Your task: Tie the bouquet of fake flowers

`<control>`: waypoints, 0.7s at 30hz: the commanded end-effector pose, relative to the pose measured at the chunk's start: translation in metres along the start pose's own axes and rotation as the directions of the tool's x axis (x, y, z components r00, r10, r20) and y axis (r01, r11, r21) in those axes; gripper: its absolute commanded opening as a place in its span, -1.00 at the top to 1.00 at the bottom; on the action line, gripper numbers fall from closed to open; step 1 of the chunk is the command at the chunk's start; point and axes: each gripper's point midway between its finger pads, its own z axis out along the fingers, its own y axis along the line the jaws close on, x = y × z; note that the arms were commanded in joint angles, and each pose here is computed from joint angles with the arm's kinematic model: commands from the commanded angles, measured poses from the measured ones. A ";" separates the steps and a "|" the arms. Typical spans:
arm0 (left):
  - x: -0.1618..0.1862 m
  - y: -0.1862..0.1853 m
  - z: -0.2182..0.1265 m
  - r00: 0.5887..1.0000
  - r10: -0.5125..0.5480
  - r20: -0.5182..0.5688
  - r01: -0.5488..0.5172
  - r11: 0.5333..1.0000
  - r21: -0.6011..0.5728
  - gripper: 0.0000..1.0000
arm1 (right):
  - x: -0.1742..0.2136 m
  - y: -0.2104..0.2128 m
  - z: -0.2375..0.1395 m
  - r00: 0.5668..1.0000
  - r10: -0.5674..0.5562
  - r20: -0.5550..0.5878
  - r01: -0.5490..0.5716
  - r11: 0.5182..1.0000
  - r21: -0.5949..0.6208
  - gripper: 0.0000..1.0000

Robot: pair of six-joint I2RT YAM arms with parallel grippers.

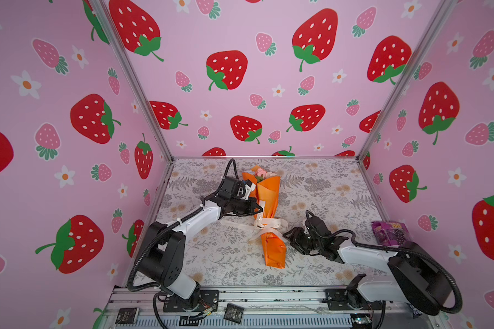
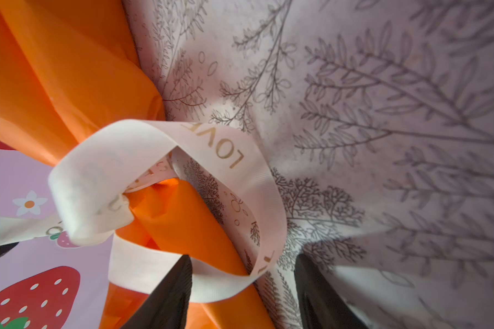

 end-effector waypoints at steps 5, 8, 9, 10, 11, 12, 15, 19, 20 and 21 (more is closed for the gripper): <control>-0.002 -0.008 -0.004 1.000 0.014 0.005 -0.014 1.000 0.007 1.00 | -0.001 0.003 0.002 0.999 0.040 0.014 -0.040 0.999 -0.030 0.23; -0.002 -0.008 -0.006 1.000 0.018 0.008 -0.018 1.000 0.002 1.00 | -0.012 0.000 -0.009 0.995 0.028 0.094 -0.027 1.000 -0.012 0.73; -0.002 -0.010 -0.007 1.000 0.021 0.012 -0.021 1.000 0.002 1.00 | -0.014 0.003 -0.014 0.994 0.013 0.111 -0.011 1.000 -0.019 0.81; -0.002 -0.010 -0.008 1.000 0.020 0.014 -0.020 1.000 0.001 1.00 | -0.018 0.006 -0.019 0.991 -0.010 0.135 0.013 1.000 -0.018 0.87; -0.003 -0.009 -0.009 1.000 0.021 0.018 -0.021 1.000 -0.002 1.00 | -0.022 0.007 -0.025 0.986 -0.032 0.162 0.032 0.999 0.006 0.91; -0.003 -0.010 -0.009 1.000 0.022 0.019 -0.022 1.000 -0.003 1.00 | -0.026 0.006 -0.031 0.980 -0.062 0.188 0.057 0.998 0.033 0.92; -0.002 -0.011 -0.011 0.999 0.025 0.020 -0.025 1.000 -0.003 1.00 | -0.043 0.003 -0.054 0.947 -0.188 0.261 0.145 0.974 0.173 0.92; 0.002 -0.009 -0.012 1.000 0.026 0.017 -0.026 1.000 -0.005 1.00 | -0.072 -0.011 -0.092 0.874 -0.418 0.247 0.283 0.852 0.441 0.91; 0.003 -0.010 -0.013 0.999 0.027 0.017 -0.026 1.000 -0.005 1.00 | -0.082 -0.016 -0.106 0.857 -0.456 0.241 0.282 0.805 0.522 0.91; 0.004 -0.009 -0.013 0.999 0.028 0.019 -0.027 1.000 -0.005 1.00 | -0.090 -0.013 -0.119 0.832 -0.506 0.229 0.301 0.758 0.579 0.91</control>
